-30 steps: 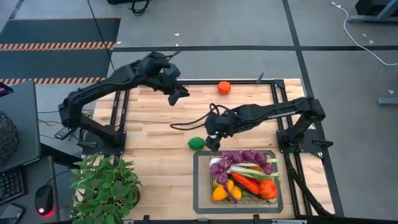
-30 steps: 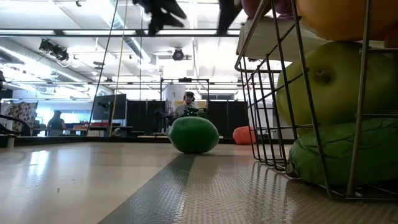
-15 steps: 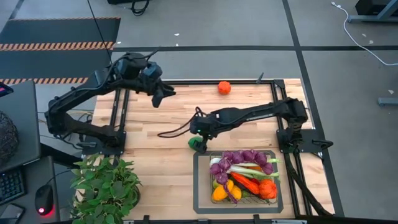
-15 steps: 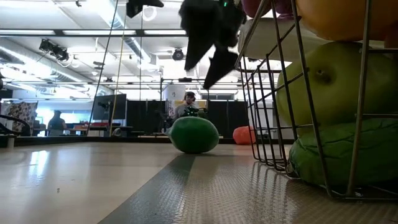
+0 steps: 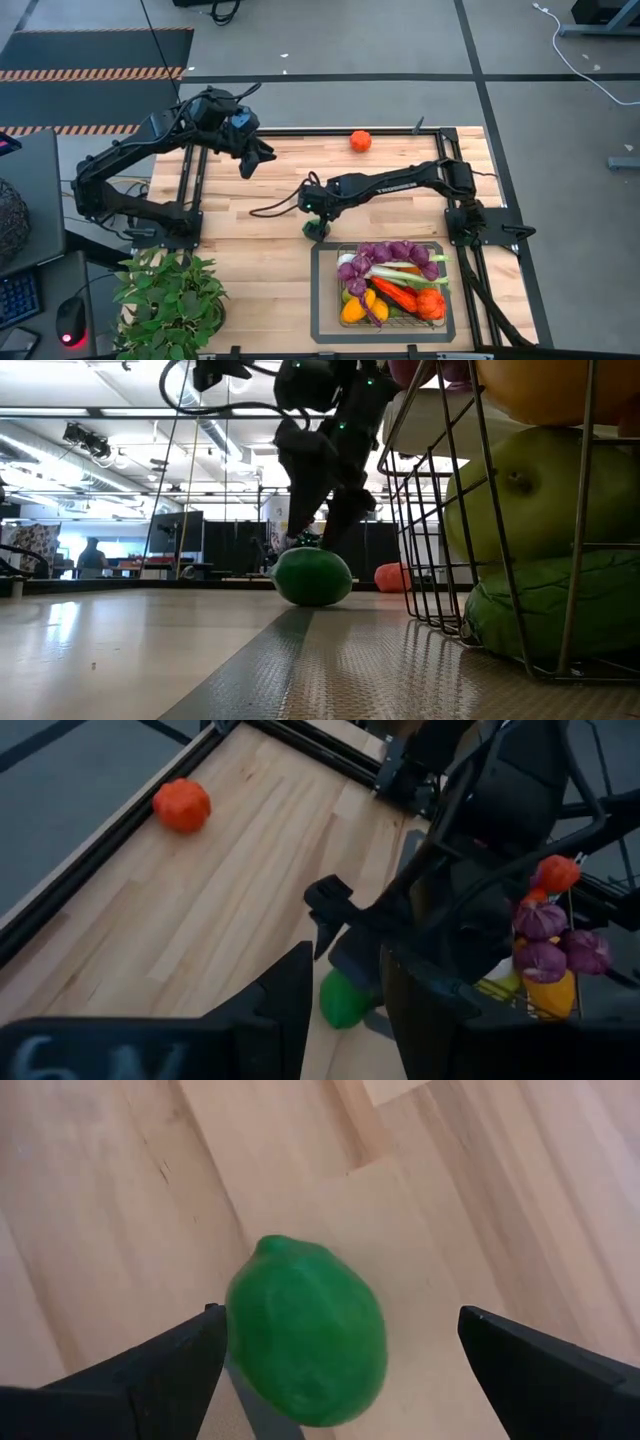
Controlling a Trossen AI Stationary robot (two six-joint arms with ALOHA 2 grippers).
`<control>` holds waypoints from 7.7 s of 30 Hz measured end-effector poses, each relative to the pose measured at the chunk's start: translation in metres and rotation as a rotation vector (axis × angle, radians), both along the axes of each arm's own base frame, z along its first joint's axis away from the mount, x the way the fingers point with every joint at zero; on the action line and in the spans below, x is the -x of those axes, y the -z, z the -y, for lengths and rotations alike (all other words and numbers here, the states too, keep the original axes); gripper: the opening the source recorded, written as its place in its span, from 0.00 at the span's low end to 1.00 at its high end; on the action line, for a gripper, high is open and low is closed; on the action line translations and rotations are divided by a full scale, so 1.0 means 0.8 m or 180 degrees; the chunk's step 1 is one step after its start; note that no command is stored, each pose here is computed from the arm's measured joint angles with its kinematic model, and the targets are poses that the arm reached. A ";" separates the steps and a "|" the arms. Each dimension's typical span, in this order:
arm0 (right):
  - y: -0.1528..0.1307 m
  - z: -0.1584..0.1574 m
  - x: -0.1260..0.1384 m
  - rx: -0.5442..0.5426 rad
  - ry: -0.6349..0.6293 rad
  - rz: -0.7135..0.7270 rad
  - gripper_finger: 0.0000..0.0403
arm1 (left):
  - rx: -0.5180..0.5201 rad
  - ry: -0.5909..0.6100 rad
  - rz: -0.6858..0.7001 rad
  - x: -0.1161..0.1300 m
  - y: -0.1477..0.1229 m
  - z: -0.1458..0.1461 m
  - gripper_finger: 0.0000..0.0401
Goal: Build produce basket
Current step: Put the lime into the wire basket, then put the tangerine into the wire basket
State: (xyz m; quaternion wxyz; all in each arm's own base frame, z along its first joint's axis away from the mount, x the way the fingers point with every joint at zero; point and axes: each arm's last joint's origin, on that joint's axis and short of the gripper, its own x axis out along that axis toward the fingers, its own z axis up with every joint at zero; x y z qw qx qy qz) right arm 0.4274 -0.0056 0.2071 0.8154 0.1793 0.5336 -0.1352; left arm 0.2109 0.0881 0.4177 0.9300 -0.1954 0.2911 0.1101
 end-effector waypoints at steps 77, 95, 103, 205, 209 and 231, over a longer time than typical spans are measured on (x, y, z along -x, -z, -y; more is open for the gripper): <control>-0.207 -0.213 0.283 -0.0718 0.0823 -0.0191 0.85 | 0.0803 -0.0588 0.0816 -0.120 0.013 0.099 0.31; -0.193 -0.238 0.260 -0.0408 0.0589 0.0273 0.99 | 0.1198 -0.0656 0.1228 -0.124 0.001 0.154 0.31; -0.200 -0.212 0.249 -0.0203 0.0843 0.0535 0.99 | 0.1174 -0.0689 0.1234 -0.125 0.001 0.150 0.31; -0.055 0.262 0.188 -0.0188 0.1941 -0.0652 0.95 | 0.0828 -0.1333 0.0617 -0.196 0.212 -0.210 0.98; -0.050 0.267 0.186 -0.0134 0.1941 -0.0522 0.94 | 0.1002 -0.1394 0.0593 -0.202 0.229 -0.214 0.98; 0.005 0.273 0.181 -0.0063 0.2518 0.0029 0.93 | 0.1718 -0.1100 0.0631 -0.192 0.231 -0.223 0.98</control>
